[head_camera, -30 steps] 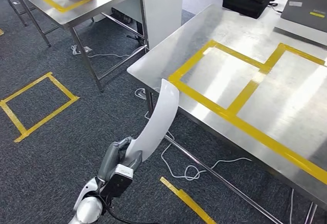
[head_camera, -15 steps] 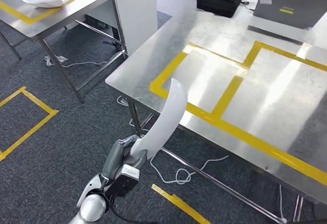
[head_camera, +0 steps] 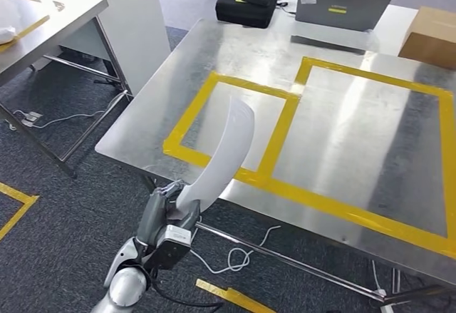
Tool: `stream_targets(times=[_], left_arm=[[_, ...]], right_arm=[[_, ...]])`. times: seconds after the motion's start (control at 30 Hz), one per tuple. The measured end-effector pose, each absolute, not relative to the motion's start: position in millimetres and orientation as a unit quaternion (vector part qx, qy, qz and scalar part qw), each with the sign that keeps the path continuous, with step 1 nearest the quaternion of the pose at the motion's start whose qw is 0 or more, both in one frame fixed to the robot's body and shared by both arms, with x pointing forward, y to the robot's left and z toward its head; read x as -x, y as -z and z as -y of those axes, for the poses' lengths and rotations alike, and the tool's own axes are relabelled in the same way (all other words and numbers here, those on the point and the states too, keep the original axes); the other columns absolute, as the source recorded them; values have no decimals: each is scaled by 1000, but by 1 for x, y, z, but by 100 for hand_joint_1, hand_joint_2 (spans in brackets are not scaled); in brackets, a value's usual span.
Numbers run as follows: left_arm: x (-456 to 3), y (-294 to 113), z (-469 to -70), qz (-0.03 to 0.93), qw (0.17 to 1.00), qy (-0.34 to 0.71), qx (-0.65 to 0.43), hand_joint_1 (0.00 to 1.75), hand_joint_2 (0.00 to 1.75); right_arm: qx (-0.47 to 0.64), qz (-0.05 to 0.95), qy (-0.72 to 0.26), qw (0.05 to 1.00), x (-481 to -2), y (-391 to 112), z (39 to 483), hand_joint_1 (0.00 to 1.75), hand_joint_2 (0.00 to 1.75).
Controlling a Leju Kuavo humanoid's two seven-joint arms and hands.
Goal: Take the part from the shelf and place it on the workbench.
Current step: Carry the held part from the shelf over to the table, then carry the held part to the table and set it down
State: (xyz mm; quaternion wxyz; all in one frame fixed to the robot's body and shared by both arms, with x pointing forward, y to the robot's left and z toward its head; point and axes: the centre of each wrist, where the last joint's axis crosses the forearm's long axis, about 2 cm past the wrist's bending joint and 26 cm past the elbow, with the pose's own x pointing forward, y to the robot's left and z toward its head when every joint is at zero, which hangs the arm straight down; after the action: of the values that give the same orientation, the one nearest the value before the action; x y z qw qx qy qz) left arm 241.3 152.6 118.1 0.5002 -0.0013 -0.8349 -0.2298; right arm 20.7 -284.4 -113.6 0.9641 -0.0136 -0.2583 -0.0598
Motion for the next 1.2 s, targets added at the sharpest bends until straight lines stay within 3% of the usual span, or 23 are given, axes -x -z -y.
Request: stream_targets(times=[0.83, 1.2], left_arm=[[-257, -136, -155, 856, 468, 215, -38, 175, 175], [-290, -137, -171, 809, 476, 275, -207, 175, 175]], right_arm=[[-21, 254, 37, 966, -25, 113, 287, 0, 0], [-27, 240, 12, 970, -26, 113, 286, 0, 0]])
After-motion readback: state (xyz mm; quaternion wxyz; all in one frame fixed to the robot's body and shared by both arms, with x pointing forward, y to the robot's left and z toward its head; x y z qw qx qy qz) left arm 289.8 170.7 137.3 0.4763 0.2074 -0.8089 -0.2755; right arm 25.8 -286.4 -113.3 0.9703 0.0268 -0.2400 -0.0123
